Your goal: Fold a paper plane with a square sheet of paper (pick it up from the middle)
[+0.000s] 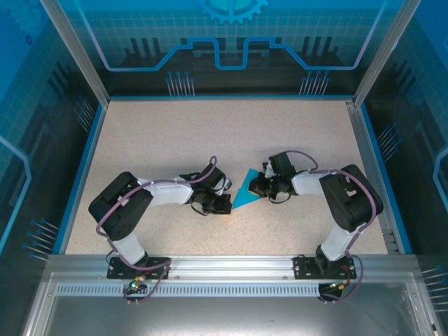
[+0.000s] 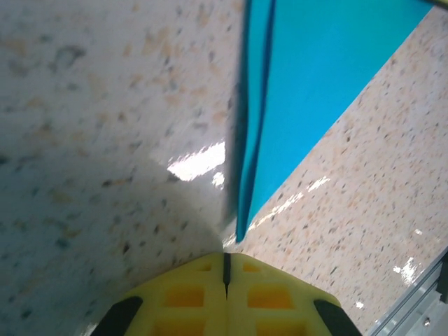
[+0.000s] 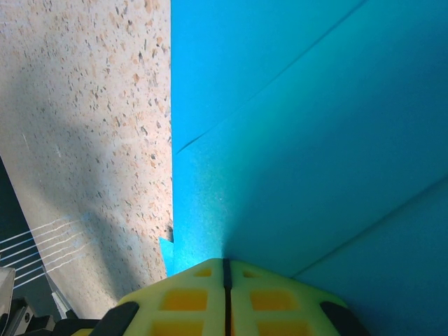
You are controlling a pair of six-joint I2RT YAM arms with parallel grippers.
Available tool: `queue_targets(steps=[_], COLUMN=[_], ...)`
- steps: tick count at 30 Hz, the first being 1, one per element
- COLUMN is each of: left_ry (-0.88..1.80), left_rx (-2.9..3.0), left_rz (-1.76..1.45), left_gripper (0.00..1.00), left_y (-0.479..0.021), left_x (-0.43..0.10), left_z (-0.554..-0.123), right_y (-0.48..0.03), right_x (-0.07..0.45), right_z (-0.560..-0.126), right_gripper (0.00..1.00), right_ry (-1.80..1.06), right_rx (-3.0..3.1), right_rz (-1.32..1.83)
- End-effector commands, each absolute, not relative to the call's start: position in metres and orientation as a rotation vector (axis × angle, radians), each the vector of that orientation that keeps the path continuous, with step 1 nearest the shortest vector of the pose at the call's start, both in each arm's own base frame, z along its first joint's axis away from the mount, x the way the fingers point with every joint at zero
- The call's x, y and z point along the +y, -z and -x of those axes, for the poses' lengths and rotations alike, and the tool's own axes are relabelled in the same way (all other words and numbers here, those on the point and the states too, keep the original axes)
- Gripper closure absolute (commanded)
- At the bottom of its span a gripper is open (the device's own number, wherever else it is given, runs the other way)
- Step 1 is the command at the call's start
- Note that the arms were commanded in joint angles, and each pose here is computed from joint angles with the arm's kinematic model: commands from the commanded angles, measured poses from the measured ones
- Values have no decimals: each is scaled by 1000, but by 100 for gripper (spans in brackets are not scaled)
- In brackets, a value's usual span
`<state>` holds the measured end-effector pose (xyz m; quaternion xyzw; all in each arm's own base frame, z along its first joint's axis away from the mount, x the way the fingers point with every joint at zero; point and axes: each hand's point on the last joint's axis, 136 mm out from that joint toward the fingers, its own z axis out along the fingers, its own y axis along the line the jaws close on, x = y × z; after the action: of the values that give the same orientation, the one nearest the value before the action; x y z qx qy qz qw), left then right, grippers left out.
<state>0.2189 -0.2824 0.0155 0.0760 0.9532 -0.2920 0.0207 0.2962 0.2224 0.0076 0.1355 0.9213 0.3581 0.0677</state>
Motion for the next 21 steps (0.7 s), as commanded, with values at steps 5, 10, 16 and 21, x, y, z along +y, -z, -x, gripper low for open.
queue_targets(steps=[5,10,16,21], left_ry=[1037,1058,1010,996], left_rx=[2672,2674,2750,2817], left_rz=[-237,-202,-181,-192], left_gripper=[96,96,99,99], left_y=[-74,-60,-33,-18], left_x=[-309,-324,-319,-311], left_z=[-256,-272,-268,-254], right_y=[37,34,25,8], right_x=[186,191,195,199], right_z=[-274,-279,-281,-289], right_gripper=[92,92,92,92], right_ry=[-802,-840,-875,-900], right_rx=[2915,2902,2876,2833], right_rz=[-548,-547,-516,-454])
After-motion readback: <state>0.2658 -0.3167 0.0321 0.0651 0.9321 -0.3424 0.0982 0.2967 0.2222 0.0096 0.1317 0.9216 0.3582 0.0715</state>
